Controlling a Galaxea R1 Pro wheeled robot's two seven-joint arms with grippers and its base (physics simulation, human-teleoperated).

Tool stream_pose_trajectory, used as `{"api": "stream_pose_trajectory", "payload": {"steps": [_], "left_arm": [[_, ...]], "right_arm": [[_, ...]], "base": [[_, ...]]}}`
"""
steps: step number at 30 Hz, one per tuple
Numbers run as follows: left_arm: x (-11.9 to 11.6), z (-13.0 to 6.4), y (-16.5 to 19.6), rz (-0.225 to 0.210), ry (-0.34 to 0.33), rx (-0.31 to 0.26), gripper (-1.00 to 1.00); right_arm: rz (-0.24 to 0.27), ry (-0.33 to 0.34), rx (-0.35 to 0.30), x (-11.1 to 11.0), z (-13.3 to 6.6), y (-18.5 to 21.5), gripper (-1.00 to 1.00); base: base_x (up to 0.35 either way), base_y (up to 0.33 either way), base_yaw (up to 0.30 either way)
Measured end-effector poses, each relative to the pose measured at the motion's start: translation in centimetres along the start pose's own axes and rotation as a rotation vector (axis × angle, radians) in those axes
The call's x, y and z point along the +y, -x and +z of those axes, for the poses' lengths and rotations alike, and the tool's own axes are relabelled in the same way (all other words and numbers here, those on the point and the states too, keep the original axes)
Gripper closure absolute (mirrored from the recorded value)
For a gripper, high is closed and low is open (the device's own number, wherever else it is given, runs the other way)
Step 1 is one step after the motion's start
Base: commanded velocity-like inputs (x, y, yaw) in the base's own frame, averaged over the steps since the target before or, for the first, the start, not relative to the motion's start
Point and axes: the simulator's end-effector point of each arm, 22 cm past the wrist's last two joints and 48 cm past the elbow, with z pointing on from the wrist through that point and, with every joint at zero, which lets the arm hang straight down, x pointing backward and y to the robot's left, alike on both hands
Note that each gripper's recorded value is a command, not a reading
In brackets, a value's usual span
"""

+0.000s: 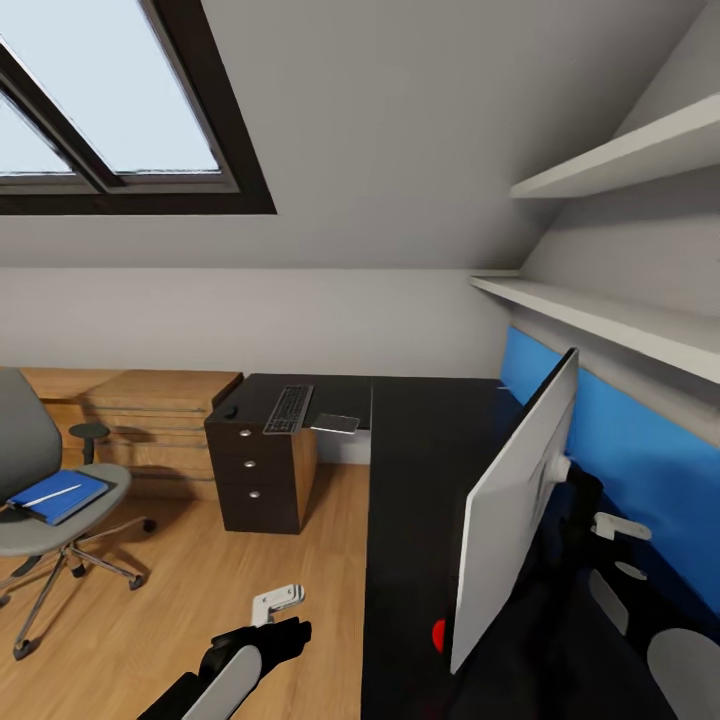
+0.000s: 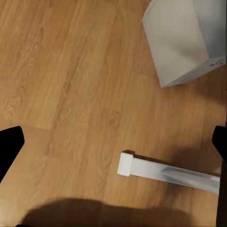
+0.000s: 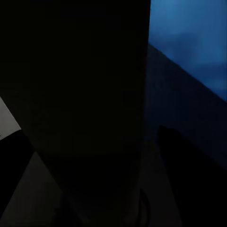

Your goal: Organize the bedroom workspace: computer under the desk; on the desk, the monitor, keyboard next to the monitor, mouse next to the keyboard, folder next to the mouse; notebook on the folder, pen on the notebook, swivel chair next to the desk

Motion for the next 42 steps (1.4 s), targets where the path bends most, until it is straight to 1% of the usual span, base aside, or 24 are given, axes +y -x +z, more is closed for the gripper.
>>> {"api": "stream_pose_trajectory", "payload": {"steps": [10,16,21,42], "left_arm": [[0.03,-0.01,0.01,-0.001,0.001,0.0,-1.0],[0.04,0.0,0.02,-0.001,0.001,0.0,-1.0],[0.05,-0.01,0.03,-0.001,0.001,0.0,-1.0],[0.01,-0.01,0.02,-0.001,-0.001,0.0,-1.0]], "right_arm": [[-0.002,0.0,0.0,-0.01,-0.01,0.0,1.0],[-0.002,0.025,0.001,0.52,-0.02,-0.09,1.0],[-0.001,-0.003,0.0,-0.1,0.0,0.01,1.0],[-0.003,-0.002,-0.001,-0.09,-0.01,0.04,1.0]], "base": [[0.0,-0.06,0.0],[0.0,-0.206,0.0],[0.0,-0.049,0.0],[0.034,-0.041,0.0]]}}
